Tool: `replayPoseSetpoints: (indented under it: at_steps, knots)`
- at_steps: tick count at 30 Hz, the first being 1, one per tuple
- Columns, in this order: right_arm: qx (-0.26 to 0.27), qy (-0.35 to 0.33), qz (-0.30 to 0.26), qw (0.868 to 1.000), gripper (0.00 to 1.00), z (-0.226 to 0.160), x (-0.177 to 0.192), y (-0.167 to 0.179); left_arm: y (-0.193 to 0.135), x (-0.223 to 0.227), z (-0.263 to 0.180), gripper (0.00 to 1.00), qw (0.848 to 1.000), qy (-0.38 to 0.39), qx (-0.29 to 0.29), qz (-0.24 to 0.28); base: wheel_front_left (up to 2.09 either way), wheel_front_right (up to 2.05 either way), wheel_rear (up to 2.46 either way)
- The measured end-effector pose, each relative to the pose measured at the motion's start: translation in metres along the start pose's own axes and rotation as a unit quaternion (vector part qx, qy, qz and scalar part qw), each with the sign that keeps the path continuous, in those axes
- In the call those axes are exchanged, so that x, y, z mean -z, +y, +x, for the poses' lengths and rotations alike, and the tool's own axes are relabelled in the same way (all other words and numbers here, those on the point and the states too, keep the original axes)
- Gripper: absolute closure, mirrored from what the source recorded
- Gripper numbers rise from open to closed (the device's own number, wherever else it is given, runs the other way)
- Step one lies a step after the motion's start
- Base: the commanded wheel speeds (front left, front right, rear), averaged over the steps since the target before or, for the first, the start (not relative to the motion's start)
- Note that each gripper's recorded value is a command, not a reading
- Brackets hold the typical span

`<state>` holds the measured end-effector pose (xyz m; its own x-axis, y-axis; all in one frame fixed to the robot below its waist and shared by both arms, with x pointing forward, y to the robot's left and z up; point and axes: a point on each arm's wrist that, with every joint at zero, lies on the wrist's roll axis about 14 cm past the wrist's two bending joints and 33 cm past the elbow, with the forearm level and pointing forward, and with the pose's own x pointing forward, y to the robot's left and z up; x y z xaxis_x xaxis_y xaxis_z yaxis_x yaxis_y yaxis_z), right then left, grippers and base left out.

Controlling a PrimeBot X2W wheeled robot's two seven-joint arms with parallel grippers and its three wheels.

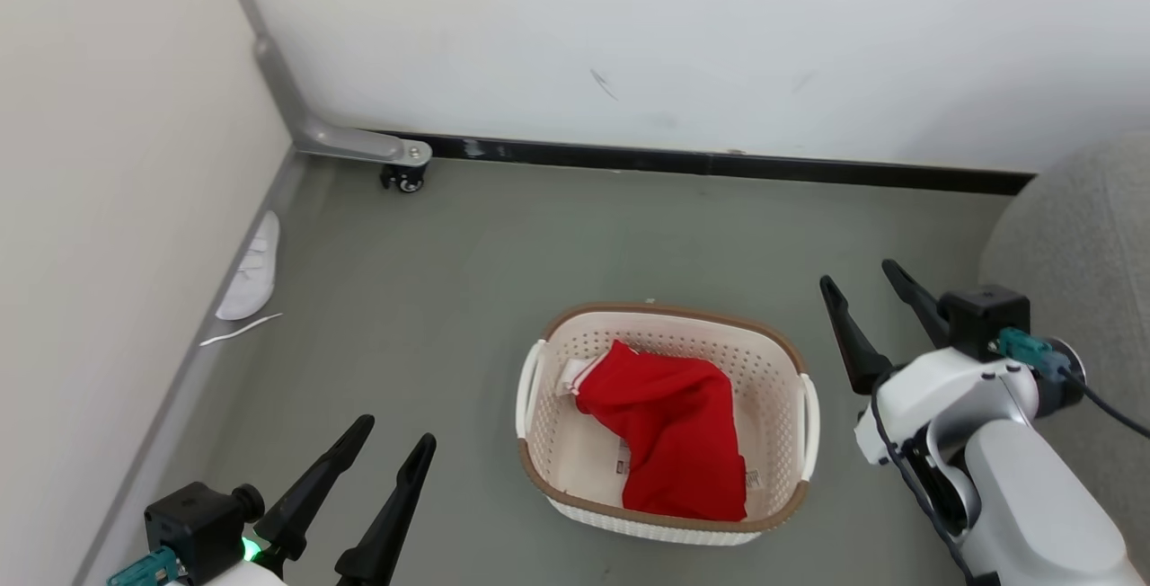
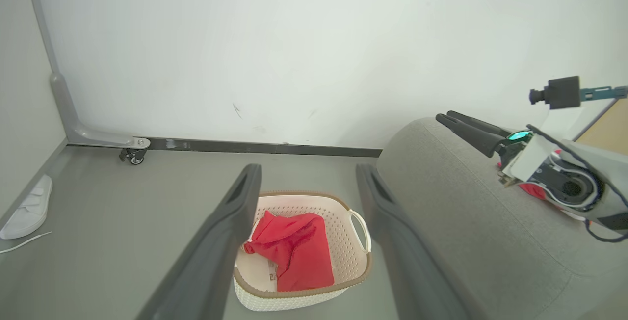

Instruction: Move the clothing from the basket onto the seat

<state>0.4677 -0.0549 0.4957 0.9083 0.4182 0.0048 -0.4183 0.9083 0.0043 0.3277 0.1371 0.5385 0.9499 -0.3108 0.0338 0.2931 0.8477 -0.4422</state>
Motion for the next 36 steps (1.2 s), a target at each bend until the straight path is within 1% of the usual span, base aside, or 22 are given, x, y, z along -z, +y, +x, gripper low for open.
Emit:
replayPoseSetpoints:
  at_steps: [4,9,17,25,36]
  knots:
    - [-0.004,-0.001,0.006,1.000,0.00,-0.003,0.001,0.007,0.007,-0.001,-0.008,0.00,1.000,-0.006,-0.015,-0.004,0.00,0.00,0.00]
    - [0.003,-0.016,0.013,1.000,0.00,-0.007,-0.007,0.007,0.015,0.000,-0.018,0.00,0.999,-0.009,-0.030,-0.005,0.00,0.00,0.00]
    - [0.005,-0.016,0.031,0.999,0.00,-0.029,-0.005,0.019,0.028,0.001,-0.025,0.00,0.999,-0.009,-0.048,0.002,0.00,0.00,0.00]
    - [0.038,-0.009,0.038,0.998,0.00,-0.058,0.004,0.004,0.031,0.008,-0.018,0.00,0.999,0.000,-0.046,0.005,0.00,0.00,0.00]
    - [0.086,-0.014,0.044,0.995,0.00,-0.092,0.005,-0.017,0.030,0.018,-0.003,0.00,0.999,0.016,-0.032,0.001,0.00,0.00,0.00]
